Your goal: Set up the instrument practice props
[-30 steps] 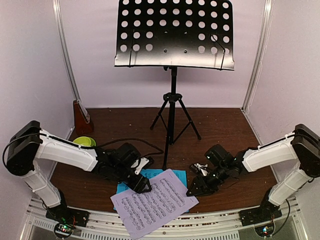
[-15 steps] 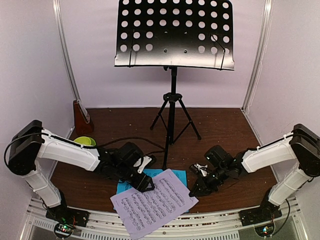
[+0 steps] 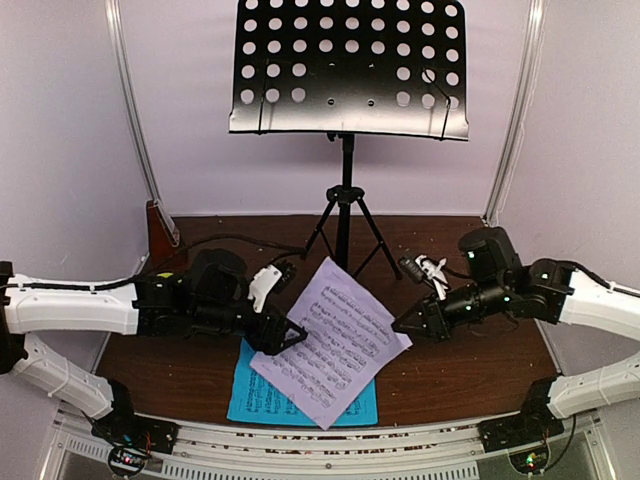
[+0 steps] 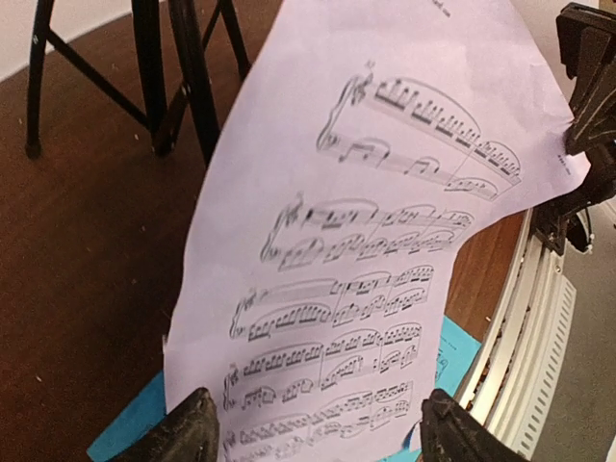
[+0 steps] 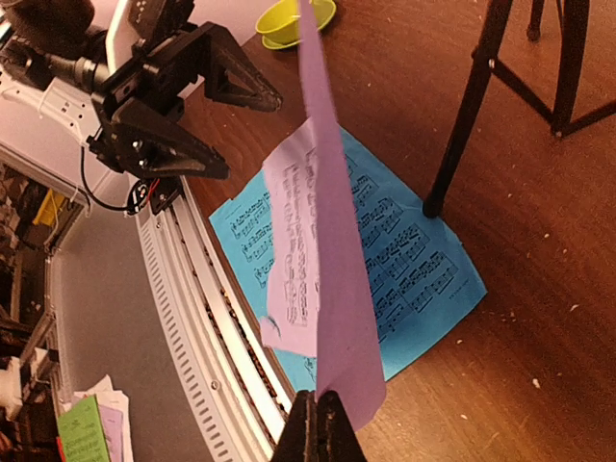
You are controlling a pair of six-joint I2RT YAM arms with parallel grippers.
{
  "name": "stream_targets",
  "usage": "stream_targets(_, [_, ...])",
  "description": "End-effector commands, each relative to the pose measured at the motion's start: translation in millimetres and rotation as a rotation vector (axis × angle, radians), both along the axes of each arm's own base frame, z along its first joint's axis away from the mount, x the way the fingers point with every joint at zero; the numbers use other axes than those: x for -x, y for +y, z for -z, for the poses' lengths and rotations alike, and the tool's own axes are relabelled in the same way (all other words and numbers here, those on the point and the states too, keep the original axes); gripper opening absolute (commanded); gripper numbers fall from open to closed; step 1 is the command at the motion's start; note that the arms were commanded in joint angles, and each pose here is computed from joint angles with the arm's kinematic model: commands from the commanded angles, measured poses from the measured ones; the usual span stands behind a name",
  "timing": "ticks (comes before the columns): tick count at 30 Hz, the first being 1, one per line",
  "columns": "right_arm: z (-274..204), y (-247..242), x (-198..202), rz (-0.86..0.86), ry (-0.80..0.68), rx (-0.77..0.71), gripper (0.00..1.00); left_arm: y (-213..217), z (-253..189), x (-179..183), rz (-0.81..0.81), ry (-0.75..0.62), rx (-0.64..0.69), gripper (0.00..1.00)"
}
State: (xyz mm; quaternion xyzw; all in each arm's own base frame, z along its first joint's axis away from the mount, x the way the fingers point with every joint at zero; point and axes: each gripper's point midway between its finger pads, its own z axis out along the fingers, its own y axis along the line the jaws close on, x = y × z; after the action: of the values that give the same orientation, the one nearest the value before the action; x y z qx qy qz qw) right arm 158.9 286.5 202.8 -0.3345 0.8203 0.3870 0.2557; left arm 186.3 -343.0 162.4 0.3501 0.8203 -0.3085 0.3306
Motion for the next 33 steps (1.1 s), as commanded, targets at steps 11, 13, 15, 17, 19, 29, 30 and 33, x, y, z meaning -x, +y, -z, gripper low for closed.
stream_targets(11, [-39,-44,16,-0.167,-0.349,0.175,0.0,9,-66,-3,0.092,-0.295,0.026,0.74])
stream_targets(13, [-41,-44,17,-0.179,-0.363,0.173,0.0,6,-70,-3,0.108,-0.302,0.023,0.74])
stream_targets(15, [-42,-45,17,-0.186,-0.373,0.173,0.0,4,-74,-3,0.119,-0.314,0.024,0.74])
stream_targets(17, [-41,-44,17,-0.192,-0.377,0.173,0.0,2,-77,-5,0.121,-0.323,0.021,0.74])
stream_targets(19, [-39,-44,17,-0.194,-0.377,0.176,0.0,1,-74,-6,0.124,-0.324,0.009,0.74])
stream_targets(29, [-25,-46,10,-0.187,-0.394,0.223,0.0,4,-68,-18,0.067,-0.296,0.022,0.74])
stream_targets(30, [-24,-46,9,-0.192,-0.398,0.235,0.0,5,-68,-19,0.069,-0.279,0.028,0.74])
stream_targets(33, [-21,-48,6,-0.198,-0.415,0.268,0.0,4,-66,-25,0.077,-0.248,0.026,0.74])
